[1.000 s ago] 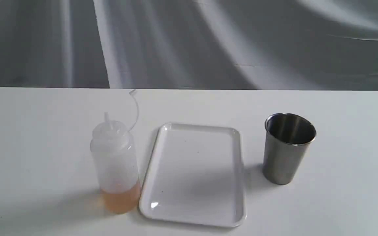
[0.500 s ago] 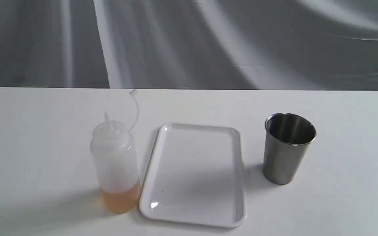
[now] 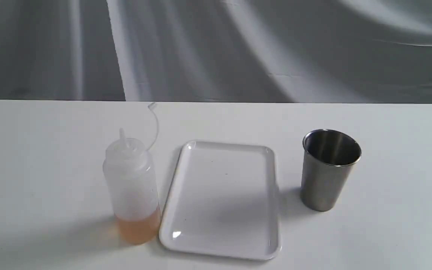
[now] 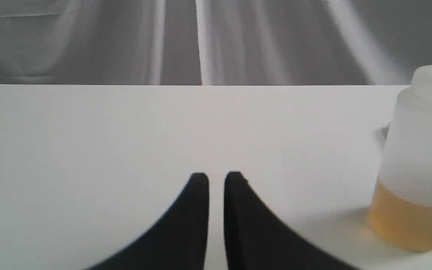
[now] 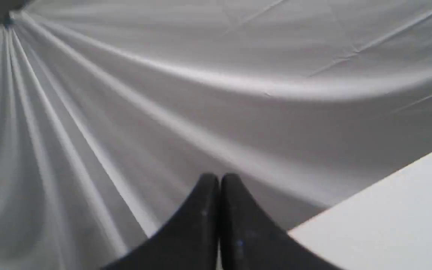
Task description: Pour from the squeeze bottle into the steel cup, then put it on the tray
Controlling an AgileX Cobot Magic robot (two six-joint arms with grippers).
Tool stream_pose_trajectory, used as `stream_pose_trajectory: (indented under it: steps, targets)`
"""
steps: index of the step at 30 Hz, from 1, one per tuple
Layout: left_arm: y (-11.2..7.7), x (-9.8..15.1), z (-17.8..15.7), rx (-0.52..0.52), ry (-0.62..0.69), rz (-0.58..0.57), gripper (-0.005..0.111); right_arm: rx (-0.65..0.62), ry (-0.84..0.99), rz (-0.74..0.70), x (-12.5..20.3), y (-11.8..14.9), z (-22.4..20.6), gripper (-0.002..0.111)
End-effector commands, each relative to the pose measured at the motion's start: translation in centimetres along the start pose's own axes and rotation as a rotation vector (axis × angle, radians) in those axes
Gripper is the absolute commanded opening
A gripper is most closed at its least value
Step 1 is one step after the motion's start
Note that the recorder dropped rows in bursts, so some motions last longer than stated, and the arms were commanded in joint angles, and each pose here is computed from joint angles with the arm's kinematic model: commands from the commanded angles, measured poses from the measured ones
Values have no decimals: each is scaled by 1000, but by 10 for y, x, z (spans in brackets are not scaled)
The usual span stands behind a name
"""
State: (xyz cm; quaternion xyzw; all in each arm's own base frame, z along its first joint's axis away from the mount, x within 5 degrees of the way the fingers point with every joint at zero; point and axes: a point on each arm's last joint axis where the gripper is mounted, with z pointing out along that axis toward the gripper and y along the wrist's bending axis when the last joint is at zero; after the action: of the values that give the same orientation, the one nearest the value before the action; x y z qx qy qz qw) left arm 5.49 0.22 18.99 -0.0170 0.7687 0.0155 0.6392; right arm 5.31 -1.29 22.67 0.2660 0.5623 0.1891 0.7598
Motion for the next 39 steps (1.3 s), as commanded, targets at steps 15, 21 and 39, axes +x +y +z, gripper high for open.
stream_pose_trajectory:
  steps: [15,21,39]
  targets:
    - [0,1,0,2,-5,-2,8,-210,47,66,-69,66,-12,0]
    - [0,1,0,2,-5,-2,8,-387,17,-14,-114,98,-33,0]
    - [0,1,0,2,-5,-4,8,-876,98,-374,-189,212,-13,0]
